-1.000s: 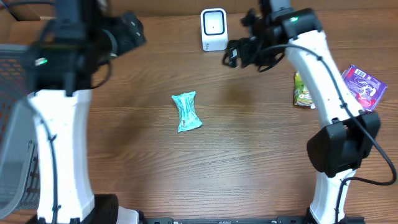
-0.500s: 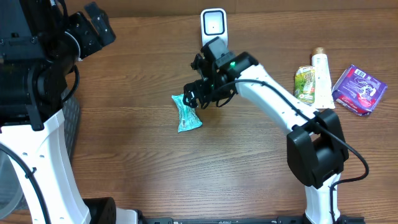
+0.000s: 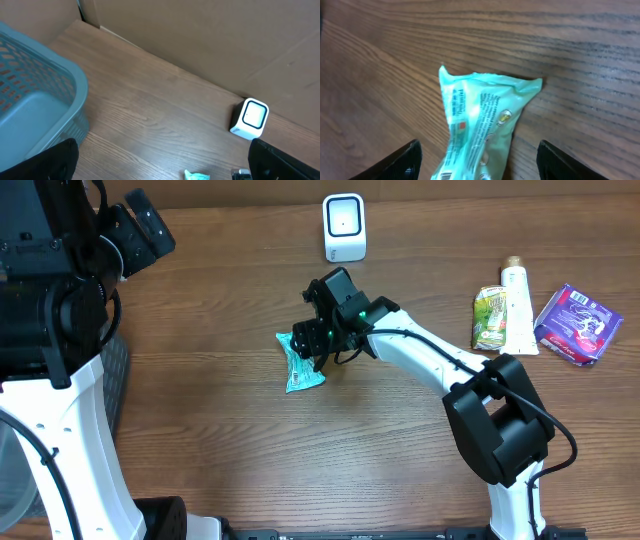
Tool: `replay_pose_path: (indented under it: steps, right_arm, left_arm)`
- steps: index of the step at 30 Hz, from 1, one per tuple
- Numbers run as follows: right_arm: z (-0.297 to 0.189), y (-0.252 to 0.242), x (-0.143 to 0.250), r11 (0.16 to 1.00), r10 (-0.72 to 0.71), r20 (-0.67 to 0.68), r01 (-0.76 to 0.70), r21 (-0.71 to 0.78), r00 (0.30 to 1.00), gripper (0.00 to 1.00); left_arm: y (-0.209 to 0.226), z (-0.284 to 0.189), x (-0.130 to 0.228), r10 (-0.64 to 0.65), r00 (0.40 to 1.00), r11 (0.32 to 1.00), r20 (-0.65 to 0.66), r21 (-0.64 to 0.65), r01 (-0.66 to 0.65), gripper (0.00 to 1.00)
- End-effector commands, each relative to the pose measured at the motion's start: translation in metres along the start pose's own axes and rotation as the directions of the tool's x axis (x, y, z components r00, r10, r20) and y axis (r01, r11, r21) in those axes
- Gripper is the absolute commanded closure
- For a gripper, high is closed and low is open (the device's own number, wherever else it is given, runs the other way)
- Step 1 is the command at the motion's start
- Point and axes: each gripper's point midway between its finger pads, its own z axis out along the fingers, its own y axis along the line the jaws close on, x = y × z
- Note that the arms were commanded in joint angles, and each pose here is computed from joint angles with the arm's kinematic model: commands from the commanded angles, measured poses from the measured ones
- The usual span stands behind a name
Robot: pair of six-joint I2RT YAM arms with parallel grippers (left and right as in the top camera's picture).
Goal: Scan the item barcode
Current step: 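Lower right gripper onto the mint-green wipes pack and grasp it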
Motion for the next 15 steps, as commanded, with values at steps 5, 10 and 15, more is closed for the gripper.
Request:
replay_pose_path:
  steps: [5,10,15]
  right_arm:
    - [0.011,-0.008,0.004,1.0,0.021,0.025,-0.021,0.004,0.999,0.26]
    - [0.02,-0.015,0.012,0.999,0.03,-0.002,-0.029,0.016,1.0,0.26]
    - [0.028,-0.02,0.017,0.999,0.036,-0.02,-0.035,0.024,0.999,0.26]
  left_arm:
    - [0.004,0.002,-0.002,0.02,1.0,1.0,0.006,-0.022,-0.02,0.0]
    - [0.004,0.002,-0.002,0.02,1.0,1.0,0.006,-0.022,-0.02,0.0]
    - [0.004,0.002,-0.002,0.02,1.0,1.0,0.006,-0.022,-0.02,0.0]
